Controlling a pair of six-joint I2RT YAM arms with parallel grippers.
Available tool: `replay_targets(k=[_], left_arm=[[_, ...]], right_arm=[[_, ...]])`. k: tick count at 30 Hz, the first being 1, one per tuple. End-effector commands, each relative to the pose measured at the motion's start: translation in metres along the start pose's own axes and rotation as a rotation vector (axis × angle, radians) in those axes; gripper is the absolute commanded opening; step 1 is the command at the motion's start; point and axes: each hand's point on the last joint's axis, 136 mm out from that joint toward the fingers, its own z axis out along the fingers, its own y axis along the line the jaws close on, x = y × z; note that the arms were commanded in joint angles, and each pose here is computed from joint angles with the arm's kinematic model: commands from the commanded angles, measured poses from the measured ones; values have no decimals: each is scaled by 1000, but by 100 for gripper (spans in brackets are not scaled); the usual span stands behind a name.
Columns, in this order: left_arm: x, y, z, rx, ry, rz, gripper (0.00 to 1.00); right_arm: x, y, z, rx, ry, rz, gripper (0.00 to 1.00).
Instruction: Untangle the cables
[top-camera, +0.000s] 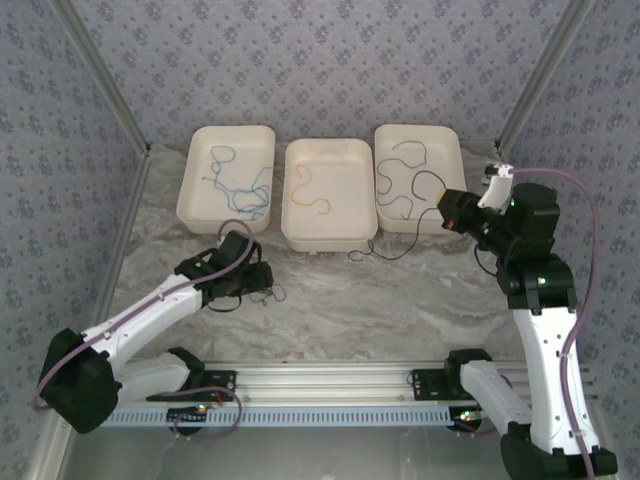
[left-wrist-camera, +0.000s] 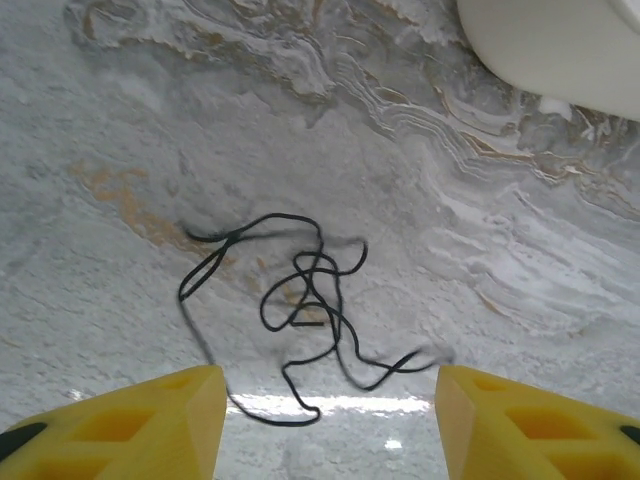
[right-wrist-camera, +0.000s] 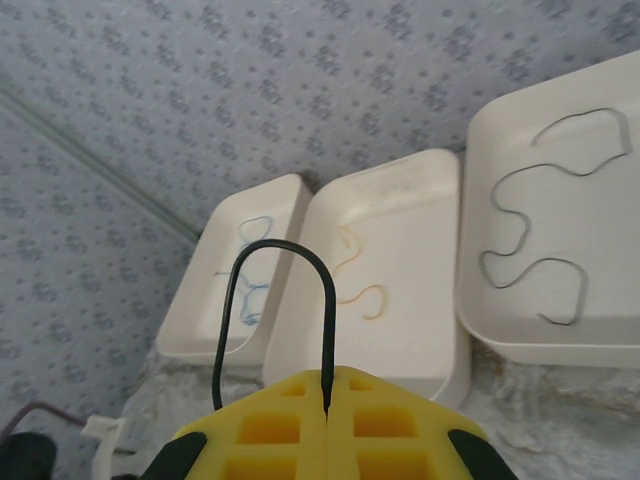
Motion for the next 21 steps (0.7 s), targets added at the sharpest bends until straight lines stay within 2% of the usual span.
replay_targets(k=[1, 4, 7, 10, 15, 21], left_arm=[[-14, -21, -17, 111, -71, -5, 59], [-16, -60, -42, 302, -137, 100, 60], [-6, -101, -64, 456, -192, 249, 64], [-4, -114, -63, 495, -209, 269, 65], [-12, -123, -72, 535, -265, 217, 65], [-15, -128, -96, 579, -305, 198, 64]], right_arm=[[18, 22, 10, -125, 60, 25, 0], [26, 27, 16, -149, 87, 32, 0], [23, 32, 16, -165, 81, 39, 0], [16, 31, 16, -140, 68, 36, 0], [-6, 2, 26, 22, -24, -10, 0], [-70, -29, 47, 139, -214, -13, 0]])
